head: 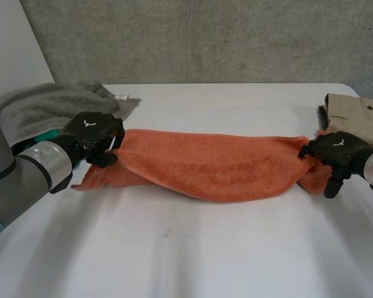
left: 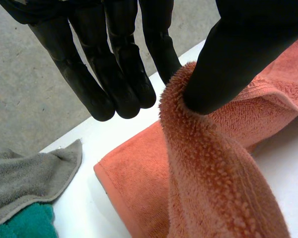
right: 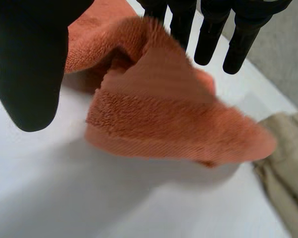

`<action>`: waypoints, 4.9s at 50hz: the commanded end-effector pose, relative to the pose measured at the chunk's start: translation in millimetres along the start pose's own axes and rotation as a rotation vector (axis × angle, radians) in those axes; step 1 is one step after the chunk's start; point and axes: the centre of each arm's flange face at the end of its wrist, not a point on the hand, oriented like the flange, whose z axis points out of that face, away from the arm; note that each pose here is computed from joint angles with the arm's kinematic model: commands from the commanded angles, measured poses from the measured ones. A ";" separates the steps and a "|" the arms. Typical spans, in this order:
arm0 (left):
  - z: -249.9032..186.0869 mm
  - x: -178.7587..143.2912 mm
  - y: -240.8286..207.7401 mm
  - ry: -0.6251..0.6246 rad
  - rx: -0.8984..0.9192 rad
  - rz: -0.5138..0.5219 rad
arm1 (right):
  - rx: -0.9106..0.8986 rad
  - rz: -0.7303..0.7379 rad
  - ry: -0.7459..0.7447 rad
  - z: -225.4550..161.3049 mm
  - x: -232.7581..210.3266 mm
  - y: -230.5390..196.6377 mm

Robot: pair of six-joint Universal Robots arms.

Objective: Fold the laundry.

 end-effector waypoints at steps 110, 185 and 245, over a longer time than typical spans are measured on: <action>69.7 -43.9 -12.3 -0.099 0.086 0.079 | 0.518 -0.120 0.276 70.8 74.9 -62.2; 54.1 -44.1 101.5 -0.163 -0.056 0.220 | 0.075 0.237 0.186 38.5 41.7 34.9; 0.4 -34.3 97.9 0.005 -0.214 0.087 | -0.140 0.251 0.086 -15.0 56.5 30.8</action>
